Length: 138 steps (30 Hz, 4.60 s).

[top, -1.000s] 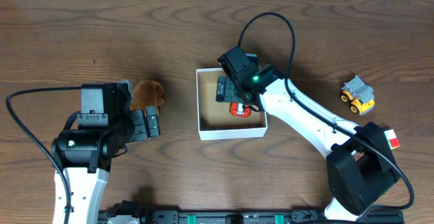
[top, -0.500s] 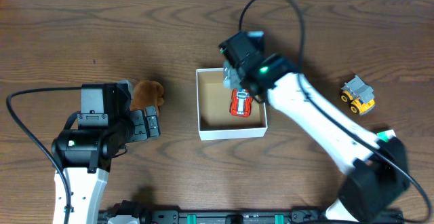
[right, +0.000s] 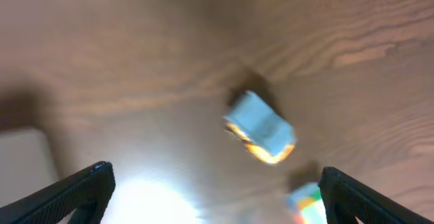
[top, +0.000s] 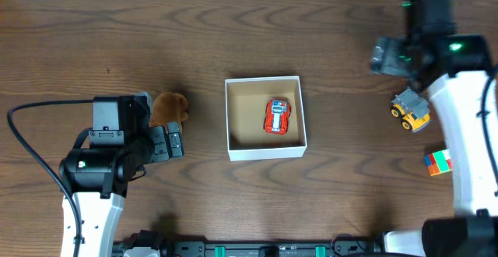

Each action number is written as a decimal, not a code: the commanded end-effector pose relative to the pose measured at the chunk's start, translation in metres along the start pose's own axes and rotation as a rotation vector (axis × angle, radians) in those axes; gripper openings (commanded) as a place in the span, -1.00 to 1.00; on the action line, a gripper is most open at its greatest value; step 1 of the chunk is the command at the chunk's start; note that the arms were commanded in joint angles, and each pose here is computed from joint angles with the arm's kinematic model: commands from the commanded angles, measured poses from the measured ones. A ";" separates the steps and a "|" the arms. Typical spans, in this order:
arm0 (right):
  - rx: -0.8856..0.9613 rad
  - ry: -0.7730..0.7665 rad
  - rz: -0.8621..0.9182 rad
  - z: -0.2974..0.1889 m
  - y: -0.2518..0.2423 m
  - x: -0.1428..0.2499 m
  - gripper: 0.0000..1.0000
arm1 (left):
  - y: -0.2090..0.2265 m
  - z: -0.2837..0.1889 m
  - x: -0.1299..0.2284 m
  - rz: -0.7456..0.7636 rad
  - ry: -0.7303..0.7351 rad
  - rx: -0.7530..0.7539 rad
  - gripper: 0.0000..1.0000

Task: Pack container
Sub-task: 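Move the right gripper to the yellow-grey dump truck and grasp it, then carry the dump truck into the box beside the fire truck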

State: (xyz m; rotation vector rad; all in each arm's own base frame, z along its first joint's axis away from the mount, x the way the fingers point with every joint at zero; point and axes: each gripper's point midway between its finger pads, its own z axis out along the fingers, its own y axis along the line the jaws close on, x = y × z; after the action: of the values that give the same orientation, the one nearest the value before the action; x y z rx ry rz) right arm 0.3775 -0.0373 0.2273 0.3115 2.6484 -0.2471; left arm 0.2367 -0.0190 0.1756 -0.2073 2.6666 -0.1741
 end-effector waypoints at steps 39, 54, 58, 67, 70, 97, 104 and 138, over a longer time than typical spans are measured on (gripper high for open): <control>-0.162 0.524 -0.418 0.184 -0.055 0.084 -0.10 | -0.003 -0.004 -0.002 -0.001 -0.003 0.012 0.96; -0.107 0.310 -0.214 0.131 -0.031 0.034 -0.92 | -0.003 -0.004 -0.002 -0.001 -0.003 0.012 0.96; -0.139 0.190 -0.155 0.078 -0.003 0.017 -0.97 | -0.003 -0.004 -0.002 -0.001 -0.003 0.012 0.96; -0.321 -0.070 -0.123 -0.048 0.107 0.015 -0.97 | -0.003 -0.004 -0.002 -0.001 -0.003 0.012 0.96; -0.408 -0.091 -0.111 -0.072 0.153 0.027 -0.97 | -0.003 -0.004 -0.002 -0.001 -0.003 0.012 0.96; -0.298 0.171 -0.051 -0.001 0.303 0.148 -0.97 | -0.003 -0.004 -0.002 -0.001 -0.003 0.011 0.96; -0.252 0.204 -0.098 0.027 0.307 0.158 -0.71 | -0.003 -0.004 -0.002 -0.001 -0.003 0.011 0.96; -0.358 0.060 -0.291 0.032 0.321 0.114 0.38 | -0.003 -0.004 -0.002 -0.001 -0.003 0.011 0.96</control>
State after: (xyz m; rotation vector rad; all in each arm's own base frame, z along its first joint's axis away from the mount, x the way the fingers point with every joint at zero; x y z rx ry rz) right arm 0.3685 0.2808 0.0948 -0.0810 2.7719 0.1639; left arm 0.2353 -0.0190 0.1748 -0.2082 2.6730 -0.1735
